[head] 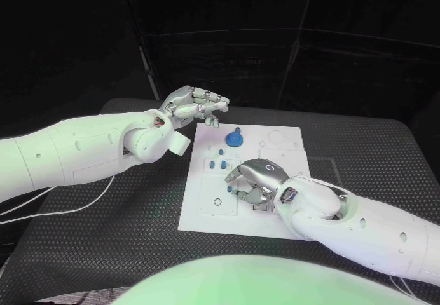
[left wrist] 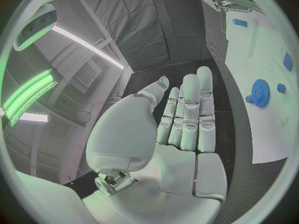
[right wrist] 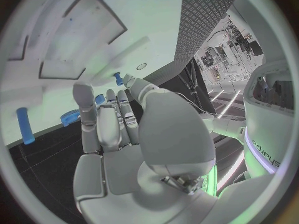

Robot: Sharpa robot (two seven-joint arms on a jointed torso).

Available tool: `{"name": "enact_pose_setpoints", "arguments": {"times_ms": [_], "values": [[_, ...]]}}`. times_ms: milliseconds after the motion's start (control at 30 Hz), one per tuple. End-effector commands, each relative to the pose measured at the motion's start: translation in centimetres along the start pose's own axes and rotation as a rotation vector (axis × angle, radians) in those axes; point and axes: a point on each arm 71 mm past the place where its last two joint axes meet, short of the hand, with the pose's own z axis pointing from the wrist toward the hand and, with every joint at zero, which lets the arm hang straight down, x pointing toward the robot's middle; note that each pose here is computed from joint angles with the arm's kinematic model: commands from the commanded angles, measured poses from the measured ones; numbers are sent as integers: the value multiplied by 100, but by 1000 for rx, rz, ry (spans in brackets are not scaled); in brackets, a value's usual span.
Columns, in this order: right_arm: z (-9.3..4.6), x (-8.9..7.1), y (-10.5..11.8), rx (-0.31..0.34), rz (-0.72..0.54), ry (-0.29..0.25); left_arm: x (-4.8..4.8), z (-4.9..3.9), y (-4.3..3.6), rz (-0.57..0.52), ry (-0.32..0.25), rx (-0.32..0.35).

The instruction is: Assemble the parts on the task board

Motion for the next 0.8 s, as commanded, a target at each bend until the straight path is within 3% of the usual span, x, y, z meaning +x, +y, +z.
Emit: {"name": "enact_pose_setpoints", "arguments": {"times_ms": [33, 200, 333, 567, 800], "values": [[-38, -112, 26, -22, 69, -126, 4, 6, -10, -4, 11, 3], [-103, -223, 27, -25, 113, -172, 11, 10, -5, -5, 14, 1], [-173, -401, -97, 17, 114, -181, 9, 8, -1, -5, 14, 0], [-323, -638, -494, 151, 38, -104, 0, 1, 1, -5, 13, -1], [-385, -688, -685, 215, -24, -51, 3, 4, 2, -6, 15, -1]]}}
